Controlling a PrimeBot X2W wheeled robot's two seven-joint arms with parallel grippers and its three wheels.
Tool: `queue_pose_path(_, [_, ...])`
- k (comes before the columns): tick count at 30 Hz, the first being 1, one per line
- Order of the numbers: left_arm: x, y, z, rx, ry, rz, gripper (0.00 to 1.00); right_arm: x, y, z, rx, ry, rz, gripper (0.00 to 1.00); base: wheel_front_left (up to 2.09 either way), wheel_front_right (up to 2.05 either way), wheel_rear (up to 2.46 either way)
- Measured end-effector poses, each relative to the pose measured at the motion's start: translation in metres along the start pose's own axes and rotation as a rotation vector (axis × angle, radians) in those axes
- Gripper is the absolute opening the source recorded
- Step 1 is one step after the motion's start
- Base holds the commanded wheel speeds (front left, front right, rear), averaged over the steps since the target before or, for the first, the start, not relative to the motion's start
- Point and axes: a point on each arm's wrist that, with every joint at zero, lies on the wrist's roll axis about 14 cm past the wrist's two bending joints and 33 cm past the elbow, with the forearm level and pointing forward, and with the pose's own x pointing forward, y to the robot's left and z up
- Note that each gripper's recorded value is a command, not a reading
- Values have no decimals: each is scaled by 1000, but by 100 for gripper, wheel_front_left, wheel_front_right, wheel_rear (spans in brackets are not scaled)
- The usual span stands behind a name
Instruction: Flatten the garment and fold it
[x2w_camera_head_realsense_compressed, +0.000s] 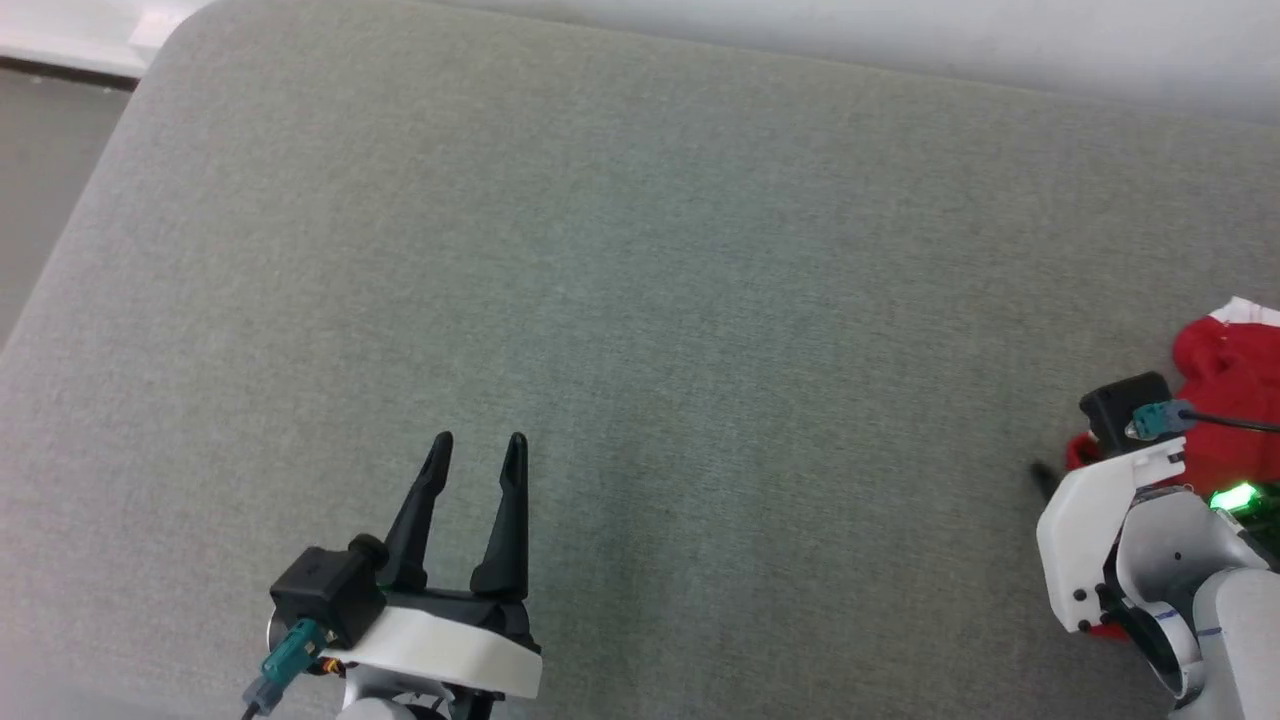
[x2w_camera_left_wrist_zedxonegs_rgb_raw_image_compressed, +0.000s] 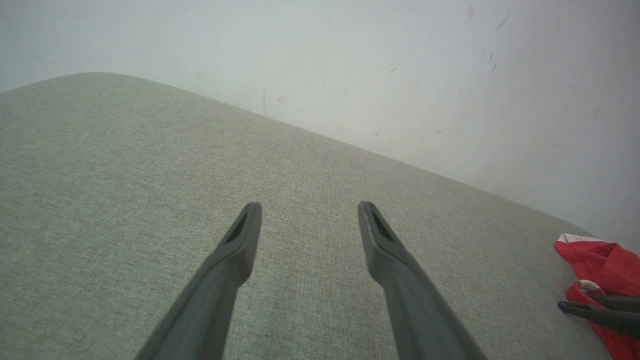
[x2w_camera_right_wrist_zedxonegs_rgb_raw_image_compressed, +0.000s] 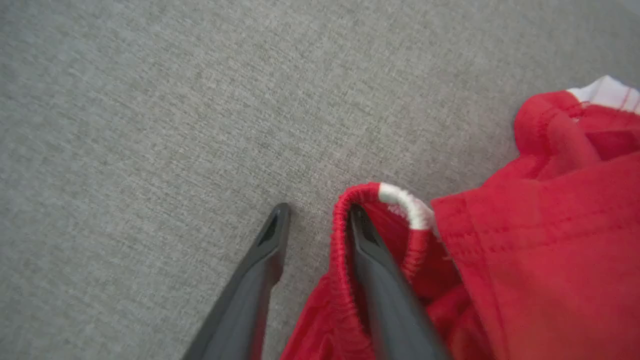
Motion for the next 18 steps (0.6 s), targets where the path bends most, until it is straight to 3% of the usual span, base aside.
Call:
queue_pose_path(5, [-2,2,2,-5,-8,11,100,-3,0,35,24,-153,-3,0,0,0,0])
queue_pose_path(12, [-2,-7,14,-14,-47,-16,100,-75,-38,179,-41,-626,-121,0,0,0,0])
queue_pose_path(15, [-2,-12,18,-19,-60,-34,100,-99,-36,202,-92,-707,-141,0,0,0,0])
queue_pose_path(18, [-2,-15,18,-23,-62,-44,100,-99,-12,201,-125,-707,-85,0,0,0,0])
